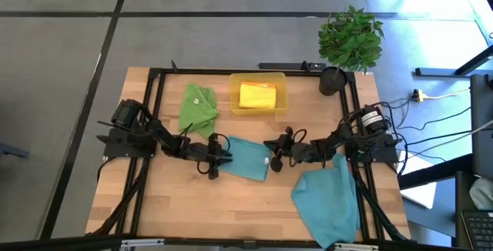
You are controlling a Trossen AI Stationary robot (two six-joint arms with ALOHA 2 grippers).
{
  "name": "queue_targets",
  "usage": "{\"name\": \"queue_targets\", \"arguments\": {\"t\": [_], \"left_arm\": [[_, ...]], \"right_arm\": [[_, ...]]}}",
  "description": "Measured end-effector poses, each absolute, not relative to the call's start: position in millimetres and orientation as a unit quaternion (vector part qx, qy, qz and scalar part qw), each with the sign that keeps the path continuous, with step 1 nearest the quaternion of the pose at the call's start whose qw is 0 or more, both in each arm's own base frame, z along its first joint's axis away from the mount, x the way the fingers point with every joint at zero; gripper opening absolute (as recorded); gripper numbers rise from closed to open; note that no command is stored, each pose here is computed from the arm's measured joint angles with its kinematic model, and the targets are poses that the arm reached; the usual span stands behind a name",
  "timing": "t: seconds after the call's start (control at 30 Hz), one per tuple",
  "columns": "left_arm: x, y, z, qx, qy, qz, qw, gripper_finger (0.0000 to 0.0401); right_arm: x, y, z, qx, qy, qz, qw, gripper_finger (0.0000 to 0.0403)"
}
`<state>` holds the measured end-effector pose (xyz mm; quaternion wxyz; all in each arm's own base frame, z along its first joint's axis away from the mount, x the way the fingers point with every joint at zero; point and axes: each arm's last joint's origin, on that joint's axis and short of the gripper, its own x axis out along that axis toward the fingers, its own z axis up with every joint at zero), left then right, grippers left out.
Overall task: Fold microfiber towels
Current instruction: Fold the top blue microfiber cloth
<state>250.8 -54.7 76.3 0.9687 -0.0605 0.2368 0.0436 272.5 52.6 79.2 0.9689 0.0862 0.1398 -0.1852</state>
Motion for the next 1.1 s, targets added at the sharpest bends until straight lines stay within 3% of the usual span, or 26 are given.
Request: {"name": "queue_targets", "arguments": {"t": [0.33, 0.5, 0.7, 1.1], "left_arm": [[252, -61, 107, -0.069, 0.167, 0.019, 0.983, 0.0084], [253, -62, 117, -0.067, 0.129, 0.026, 0.989, 0.0084], [253, -65, 119, -0.066, 0.121, 0.019, 0.990, 0.0084], [252, -68, 117, -0.051, 0.131, 0.010, 0.990, 0.0084]], "right_arm": [[274, 89, 109, 0.056, 0.089, -0.082, 0.991, 0.0009], [282, 111, 94, 0.039, 0.160, 0.036, 0.986, 0.0009], [296, 116, 74, 0.002, 0.239, 0.034, 0.970, 0.0006], [309, 117, 82, 0.026, 0.247, 0.064, 0.966, 0.0009]]}}
